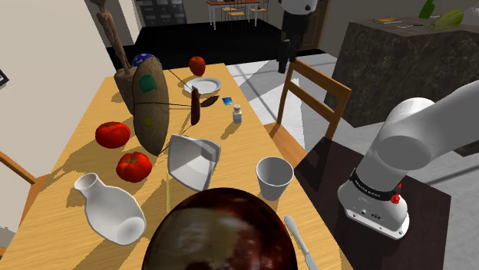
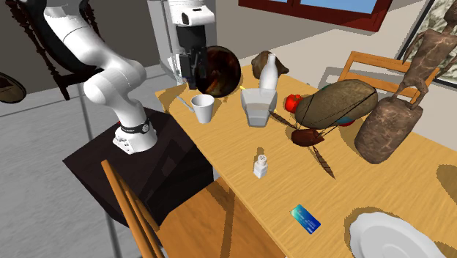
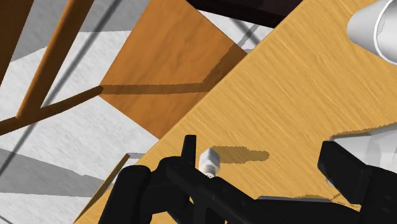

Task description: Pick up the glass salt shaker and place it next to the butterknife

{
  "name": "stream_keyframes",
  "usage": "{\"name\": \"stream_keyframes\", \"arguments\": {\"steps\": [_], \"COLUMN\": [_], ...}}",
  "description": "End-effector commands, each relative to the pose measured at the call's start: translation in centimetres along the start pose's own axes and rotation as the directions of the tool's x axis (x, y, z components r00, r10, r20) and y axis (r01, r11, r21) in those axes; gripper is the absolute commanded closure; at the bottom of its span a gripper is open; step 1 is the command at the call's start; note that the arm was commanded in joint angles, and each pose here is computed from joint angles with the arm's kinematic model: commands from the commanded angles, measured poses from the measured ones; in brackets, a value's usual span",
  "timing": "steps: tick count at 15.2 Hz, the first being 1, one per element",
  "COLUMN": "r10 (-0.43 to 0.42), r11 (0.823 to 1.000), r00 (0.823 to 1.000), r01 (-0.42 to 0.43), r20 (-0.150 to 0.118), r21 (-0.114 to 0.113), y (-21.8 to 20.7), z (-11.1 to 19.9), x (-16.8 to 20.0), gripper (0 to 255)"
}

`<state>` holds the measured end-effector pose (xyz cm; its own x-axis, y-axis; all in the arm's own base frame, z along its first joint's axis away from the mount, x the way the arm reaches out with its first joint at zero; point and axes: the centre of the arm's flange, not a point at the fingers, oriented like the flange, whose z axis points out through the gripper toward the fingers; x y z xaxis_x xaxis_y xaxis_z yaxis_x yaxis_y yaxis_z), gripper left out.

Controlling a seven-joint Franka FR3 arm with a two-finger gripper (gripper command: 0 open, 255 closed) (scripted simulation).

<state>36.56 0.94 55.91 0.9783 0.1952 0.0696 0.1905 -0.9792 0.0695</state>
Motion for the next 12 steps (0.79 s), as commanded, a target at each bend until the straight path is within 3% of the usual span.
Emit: {"name": "stream_keyframes", "arguments": {"steps": [1, 12], "r10": [-0.005, -0.035], "r11": [1.0, 0.999], "r00": [1.0, 0.999], "r01": [0.005, 0.035], "r20": [0.002, 0.025], "r21": [0.005, 0.033], "y": [0.5, 2.1], "z": [2.0, 12.5], "x": [1.8, 12.1], "gripper": [0, 0]}}
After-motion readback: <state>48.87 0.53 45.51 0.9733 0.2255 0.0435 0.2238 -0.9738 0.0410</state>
